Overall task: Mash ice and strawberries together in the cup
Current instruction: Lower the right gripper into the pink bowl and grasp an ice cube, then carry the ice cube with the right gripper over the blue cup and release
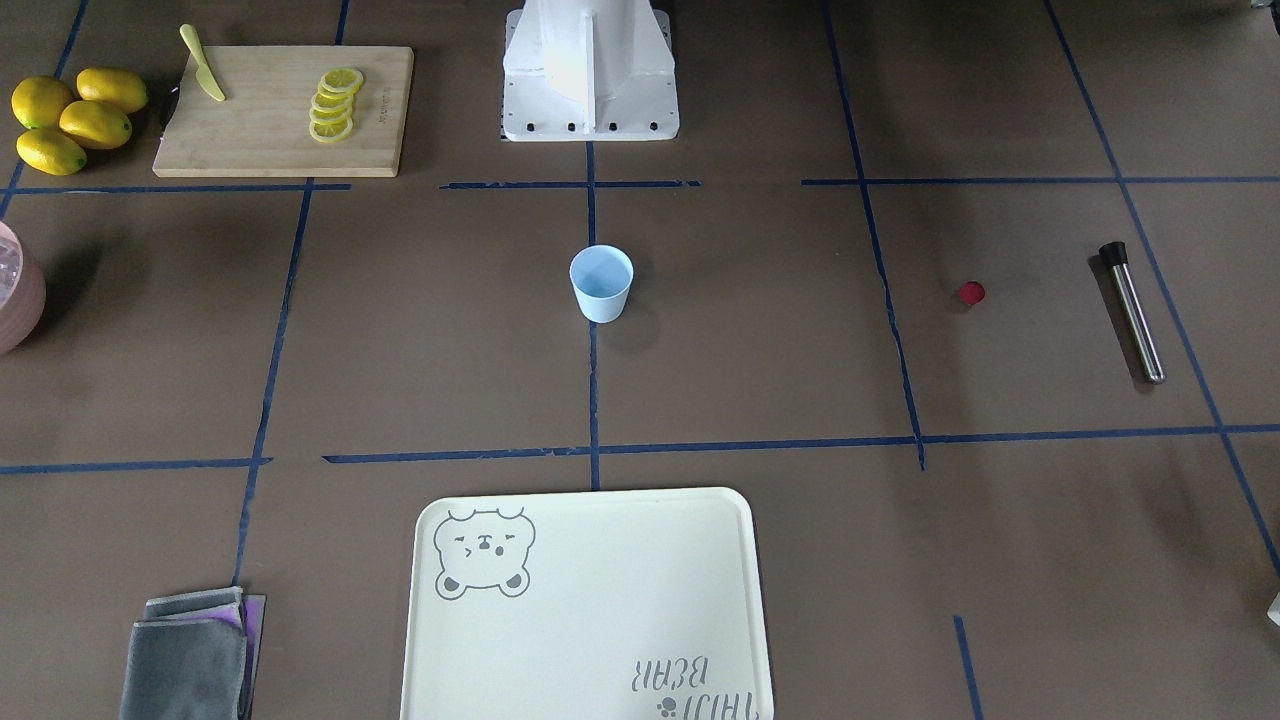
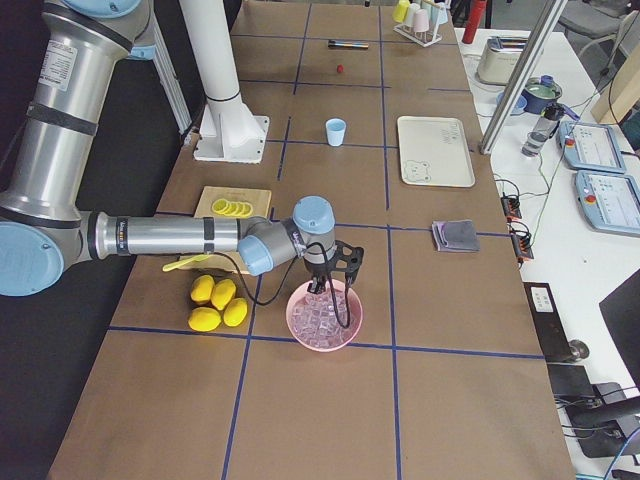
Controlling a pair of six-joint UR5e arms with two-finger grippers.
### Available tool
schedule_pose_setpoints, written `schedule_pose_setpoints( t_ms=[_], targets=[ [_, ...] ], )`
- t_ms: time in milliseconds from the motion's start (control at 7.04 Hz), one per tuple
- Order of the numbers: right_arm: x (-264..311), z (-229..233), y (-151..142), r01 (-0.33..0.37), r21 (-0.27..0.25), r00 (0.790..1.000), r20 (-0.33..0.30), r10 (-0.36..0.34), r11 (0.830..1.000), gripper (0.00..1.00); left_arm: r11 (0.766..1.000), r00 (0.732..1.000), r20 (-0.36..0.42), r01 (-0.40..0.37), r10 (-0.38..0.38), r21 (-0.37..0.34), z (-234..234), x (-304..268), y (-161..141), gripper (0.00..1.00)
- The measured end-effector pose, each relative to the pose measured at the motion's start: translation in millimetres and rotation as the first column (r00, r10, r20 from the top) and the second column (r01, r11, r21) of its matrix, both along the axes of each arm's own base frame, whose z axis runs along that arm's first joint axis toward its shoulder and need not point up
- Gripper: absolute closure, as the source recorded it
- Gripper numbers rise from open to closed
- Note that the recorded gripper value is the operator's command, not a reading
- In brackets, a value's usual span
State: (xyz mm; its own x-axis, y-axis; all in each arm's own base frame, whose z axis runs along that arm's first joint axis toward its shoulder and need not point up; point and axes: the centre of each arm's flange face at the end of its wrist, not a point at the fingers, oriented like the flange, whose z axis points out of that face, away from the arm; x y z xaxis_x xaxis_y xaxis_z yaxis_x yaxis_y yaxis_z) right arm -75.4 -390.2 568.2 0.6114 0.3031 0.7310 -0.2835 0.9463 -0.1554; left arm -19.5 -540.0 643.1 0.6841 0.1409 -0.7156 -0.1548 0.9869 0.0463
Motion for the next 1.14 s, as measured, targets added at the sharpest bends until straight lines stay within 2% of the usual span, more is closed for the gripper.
schedule_pose_setpoints(
  t_ms=[284,568,710,853,1137],
  targets=[
    [-46,-87,-21,-0.064,-0.019,0.992,0.110,0.066,0.998,0.99,1.000,1.000,0.000,0.002,-0.002,0.000,-1,0,0,0.00],
    [-134,-189,-41,-0.089,-0.096,0.963,0.245,0.111,0.991,0.99,1.000,1.000,0.001,0.003,-0.003,-0.001,-1,0,0,0.00],
    [-195,-242,-39,-0.082,-0.130,0.946,0.303,0.119,0.988,0.99,1.000,1.000,0.001,0.002,-0.002,-0.001,-1,0,0,0.00],
    [-257,-288,-30,-0.079,-0.153,0.932,0.339,0.128,0.985,0.98,1.000,1.000,0.001,0.002,-0.002,0.001,-1,1,0,0.00],
    [-366,-361,-19,-0.109,-0.202,0.921,0.347,0.175,0.973,0.96,1.000,1.000,0.001,0.001,-0.001,0.005,-3,1,0,0.00]
  ],
)
